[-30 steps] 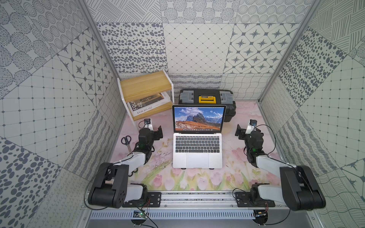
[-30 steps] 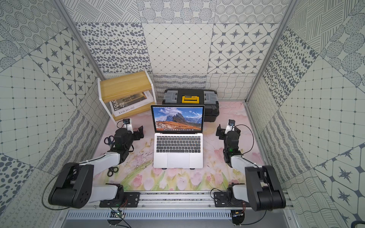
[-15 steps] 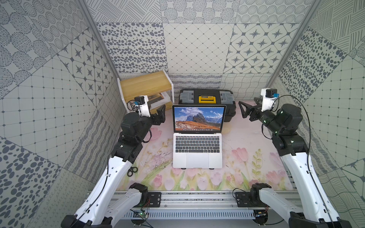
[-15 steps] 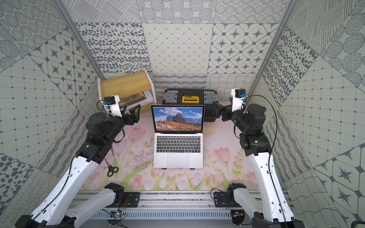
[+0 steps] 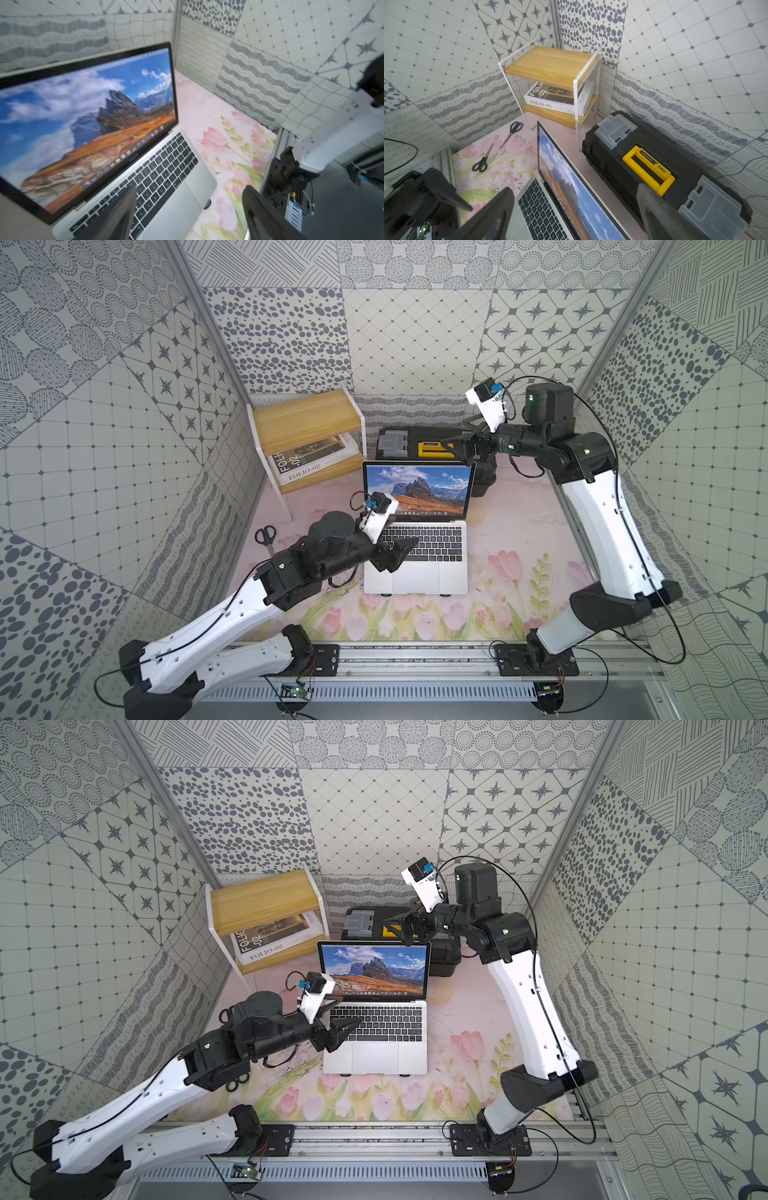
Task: Close the laptop lid and set it aside
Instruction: Close the lid of the laptop.
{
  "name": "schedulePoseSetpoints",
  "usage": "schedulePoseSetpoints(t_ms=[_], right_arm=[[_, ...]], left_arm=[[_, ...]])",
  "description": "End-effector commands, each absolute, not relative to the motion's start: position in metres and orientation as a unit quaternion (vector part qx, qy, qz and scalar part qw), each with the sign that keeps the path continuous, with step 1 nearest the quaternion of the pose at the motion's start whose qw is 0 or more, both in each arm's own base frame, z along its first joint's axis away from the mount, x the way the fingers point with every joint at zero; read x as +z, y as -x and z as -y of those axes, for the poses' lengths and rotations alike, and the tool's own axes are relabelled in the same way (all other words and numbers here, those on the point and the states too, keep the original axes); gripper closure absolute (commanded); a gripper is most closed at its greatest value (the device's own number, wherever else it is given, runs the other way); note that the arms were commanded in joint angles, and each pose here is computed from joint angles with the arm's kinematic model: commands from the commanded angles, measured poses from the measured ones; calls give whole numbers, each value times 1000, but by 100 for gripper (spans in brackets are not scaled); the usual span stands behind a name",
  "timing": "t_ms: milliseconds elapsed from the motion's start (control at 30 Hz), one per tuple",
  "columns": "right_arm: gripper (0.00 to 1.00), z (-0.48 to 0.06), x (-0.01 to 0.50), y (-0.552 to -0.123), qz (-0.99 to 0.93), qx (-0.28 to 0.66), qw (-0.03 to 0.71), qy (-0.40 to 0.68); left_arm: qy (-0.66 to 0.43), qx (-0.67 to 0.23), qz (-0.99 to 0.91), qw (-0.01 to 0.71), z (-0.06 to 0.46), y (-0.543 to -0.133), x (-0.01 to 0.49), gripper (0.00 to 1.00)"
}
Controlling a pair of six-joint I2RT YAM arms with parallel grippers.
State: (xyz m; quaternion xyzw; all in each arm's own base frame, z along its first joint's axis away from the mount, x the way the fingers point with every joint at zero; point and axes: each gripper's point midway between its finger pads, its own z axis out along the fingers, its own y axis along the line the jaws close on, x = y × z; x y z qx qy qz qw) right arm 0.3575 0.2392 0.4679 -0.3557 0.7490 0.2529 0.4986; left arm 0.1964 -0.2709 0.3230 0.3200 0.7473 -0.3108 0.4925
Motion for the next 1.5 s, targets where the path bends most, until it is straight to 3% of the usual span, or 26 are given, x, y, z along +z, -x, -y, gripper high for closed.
schedulePoseSetpoints(t_ms=[0,367,733,1467], right_arm=[[3,-249,454,-359,-765,229,463,385],[3,-281,413,-378,-771,247,406,424],[3,-301,374,-388,-769,246,368,462],[7,-338,335,-379,-749,226,334,526]], left_arm=[[-357,-358,-737,449,299,-166,288,19],[-266,-327,-805,417,278,-176,203,20],[-223,-322,-846,361,295,-196,149,21],[-182,-316,-865,345,290,-214,122,24]])
